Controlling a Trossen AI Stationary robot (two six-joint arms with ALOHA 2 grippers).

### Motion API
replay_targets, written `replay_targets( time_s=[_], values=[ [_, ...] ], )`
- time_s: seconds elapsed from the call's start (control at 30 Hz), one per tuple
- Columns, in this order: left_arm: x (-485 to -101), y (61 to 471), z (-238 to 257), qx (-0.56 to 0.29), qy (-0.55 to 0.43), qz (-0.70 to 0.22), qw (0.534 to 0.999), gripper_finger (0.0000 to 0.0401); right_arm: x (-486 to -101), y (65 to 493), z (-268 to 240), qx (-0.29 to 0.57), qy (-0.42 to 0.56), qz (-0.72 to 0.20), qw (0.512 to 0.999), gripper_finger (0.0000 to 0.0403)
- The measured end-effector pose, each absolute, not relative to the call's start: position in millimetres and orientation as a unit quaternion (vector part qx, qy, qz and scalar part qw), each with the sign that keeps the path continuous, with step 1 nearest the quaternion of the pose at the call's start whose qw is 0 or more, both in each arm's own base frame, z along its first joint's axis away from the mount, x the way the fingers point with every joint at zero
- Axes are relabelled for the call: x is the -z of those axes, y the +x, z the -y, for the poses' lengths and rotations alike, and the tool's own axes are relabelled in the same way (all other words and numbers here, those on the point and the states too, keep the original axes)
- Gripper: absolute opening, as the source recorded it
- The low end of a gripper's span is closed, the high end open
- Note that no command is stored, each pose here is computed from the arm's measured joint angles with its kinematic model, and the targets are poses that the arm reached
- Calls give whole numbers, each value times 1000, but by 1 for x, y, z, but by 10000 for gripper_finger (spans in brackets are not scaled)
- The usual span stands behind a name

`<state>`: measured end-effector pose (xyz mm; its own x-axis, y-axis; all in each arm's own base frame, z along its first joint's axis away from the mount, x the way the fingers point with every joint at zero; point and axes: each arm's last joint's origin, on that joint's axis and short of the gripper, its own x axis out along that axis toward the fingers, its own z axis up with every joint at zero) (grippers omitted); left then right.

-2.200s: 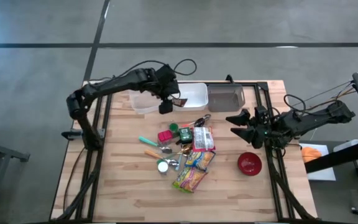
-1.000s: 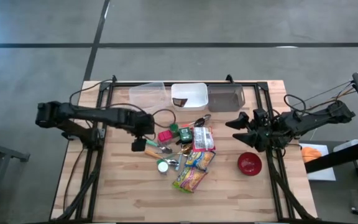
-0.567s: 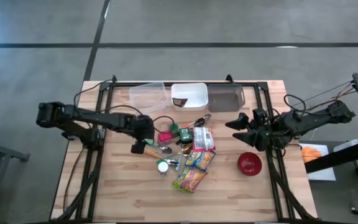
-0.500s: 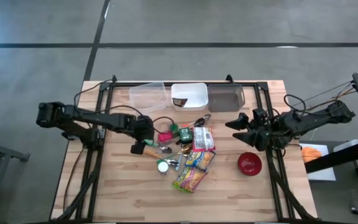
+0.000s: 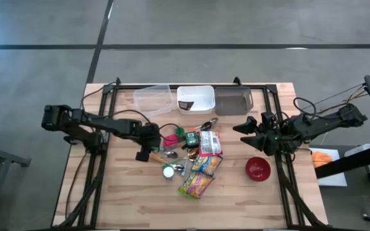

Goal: Pick & Place Food Item
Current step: Put the light blue spoon into the transparent bin

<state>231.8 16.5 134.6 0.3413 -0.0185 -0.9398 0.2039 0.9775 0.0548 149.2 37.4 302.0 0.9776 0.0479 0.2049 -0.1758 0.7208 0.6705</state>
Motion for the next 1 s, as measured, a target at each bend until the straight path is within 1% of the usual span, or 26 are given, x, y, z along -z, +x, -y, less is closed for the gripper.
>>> replay_targets(
  time_s=[0.17,0.3,0.37,0.5,0.67,1.0],
  values=[
    [-122,235,-16,81,74,-591,799,148,-302,149,-37,-60,369,87,923,366],
    [-119,236,-16,81,73,-595,797,141,-302,149,-37,-60,371,88,923,366],
    [-120,236,-16,80,72,-592,799,119,-302,149,-37,-60,371,88,923,366],
    [-122,236,-16,72,66,-588,803,41,-302,149,-37,-60,371,88,923,366],
    [-122,236,-16,55,48,-589,805,38,-302,149,-37,-60,369,87,923,366],
    [-130,233,-15,69,45,-577,812,38,-302,149,-37,-60,369,87,924,366]
  ],
)
